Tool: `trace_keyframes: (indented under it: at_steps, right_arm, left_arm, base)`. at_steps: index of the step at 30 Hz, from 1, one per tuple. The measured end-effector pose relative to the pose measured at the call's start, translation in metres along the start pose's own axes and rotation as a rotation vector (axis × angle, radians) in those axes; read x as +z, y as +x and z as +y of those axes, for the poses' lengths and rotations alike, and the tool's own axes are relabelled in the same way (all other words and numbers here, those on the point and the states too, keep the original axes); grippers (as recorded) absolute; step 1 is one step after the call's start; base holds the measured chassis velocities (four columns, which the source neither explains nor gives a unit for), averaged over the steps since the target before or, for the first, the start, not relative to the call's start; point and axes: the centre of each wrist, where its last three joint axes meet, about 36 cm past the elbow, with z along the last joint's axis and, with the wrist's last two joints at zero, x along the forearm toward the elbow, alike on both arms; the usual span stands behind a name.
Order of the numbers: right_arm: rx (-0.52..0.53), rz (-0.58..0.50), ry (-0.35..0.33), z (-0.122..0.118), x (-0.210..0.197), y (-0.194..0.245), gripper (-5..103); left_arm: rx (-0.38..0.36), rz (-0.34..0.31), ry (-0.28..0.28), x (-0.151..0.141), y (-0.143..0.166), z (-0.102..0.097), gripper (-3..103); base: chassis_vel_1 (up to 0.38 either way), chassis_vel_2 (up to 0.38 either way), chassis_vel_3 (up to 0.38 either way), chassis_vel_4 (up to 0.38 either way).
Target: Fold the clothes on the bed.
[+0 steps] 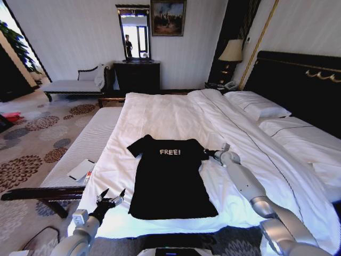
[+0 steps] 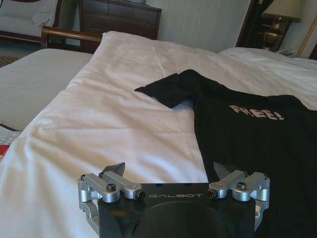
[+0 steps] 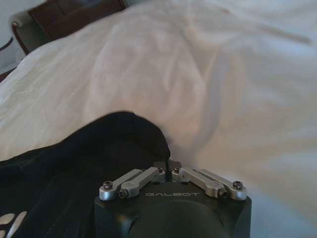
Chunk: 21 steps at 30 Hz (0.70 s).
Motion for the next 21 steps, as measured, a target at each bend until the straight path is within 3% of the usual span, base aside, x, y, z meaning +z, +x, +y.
trace_keyframes:
  at_steps: [3, 7, 15, 21]
  right_arm:
    - [0.000, -0.049, 0.051, 0.002, -0.003, 0.000, 1]
    - [-0.009, -0.150, 0.173, 0.008, -0.007, -0.006, 1]
    - [0.001, -0.179, 0.267, 0.010, 0.001, -0.015, 1]
    - [0.019, -0.162, 0.281, 0.000, 0.009, -0.013, 1]
  left_arm:
    - [-0.003, 0.000, 0.000, 0.000, 0.000, 0.001, 100]
    - [-0.007, -0.005, 0.002, -0.001, 0.001, 0.002, 100]
    - [-0.011, -0.011, 0.004, -0.003, 0.005, 0.003, 100]
    - [-0.011, -0.011, 0.006, -0.002, 0.006, 0.004, 100]
  base:
    - [0.000, 0.000, 0.000, 0.000]
    - [0.000, 0.000, 0.000, 0.000]
    - [0.000, 0.000, 0.000, 0.000]
    - [0.000, 0.000, 0.000, 0.000]
